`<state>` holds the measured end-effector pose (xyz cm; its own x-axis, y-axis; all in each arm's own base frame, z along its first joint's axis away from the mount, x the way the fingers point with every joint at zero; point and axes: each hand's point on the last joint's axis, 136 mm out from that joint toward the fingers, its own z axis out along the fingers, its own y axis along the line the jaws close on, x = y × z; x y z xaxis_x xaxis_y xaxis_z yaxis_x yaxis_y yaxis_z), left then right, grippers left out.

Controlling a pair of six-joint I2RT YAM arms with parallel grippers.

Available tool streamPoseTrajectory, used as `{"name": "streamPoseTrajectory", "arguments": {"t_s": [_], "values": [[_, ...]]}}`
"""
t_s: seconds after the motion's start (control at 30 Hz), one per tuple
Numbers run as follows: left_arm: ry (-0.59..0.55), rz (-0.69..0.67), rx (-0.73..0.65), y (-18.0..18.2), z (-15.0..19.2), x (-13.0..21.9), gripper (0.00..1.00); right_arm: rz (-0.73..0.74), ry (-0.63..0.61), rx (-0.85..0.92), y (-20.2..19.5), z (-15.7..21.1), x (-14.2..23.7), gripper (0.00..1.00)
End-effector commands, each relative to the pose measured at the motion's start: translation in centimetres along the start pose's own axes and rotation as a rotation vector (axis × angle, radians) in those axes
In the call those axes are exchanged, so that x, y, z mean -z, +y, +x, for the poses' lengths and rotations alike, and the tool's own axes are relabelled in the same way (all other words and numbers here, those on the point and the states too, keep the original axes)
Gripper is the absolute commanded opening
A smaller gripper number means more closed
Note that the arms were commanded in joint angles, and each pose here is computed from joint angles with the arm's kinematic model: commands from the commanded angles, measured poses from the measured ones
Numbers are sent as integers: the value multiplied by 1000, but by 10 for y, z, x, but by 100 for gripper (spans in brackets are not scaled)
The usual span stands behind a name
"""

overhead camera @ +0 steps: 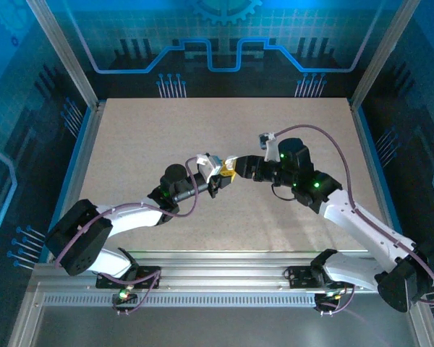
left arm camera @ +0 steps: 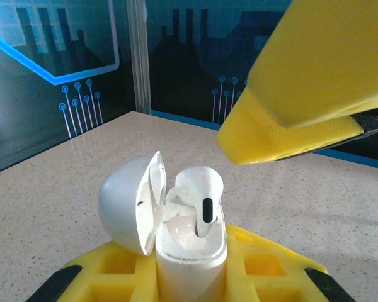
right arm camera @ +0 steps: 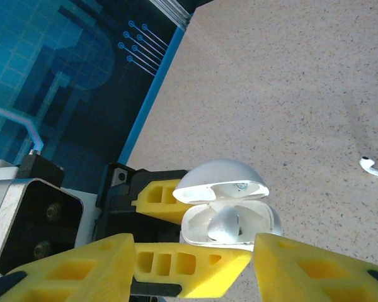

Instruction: Insert the wireless bluetooth earbuds into the charging case

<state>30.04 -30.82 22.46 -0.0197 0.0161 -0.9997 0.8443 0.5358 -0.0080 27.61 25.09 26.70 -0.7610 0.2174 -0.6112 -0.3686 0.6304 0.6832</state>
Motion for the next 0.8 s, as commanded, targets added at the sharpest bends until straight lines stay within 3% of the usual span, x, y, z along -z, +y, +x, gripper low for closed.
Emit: {"name": "streamPoseTrajectory", "arguments": {"t_s": [0.0,0.77], "values": [[-50,-6,-54,-1,-22,1,17,-55,-15,10,14,-10,-1,52],[-61,-4,-58,-3,-27,4,17,-100,32,22,23,-7,-22,44]]}}
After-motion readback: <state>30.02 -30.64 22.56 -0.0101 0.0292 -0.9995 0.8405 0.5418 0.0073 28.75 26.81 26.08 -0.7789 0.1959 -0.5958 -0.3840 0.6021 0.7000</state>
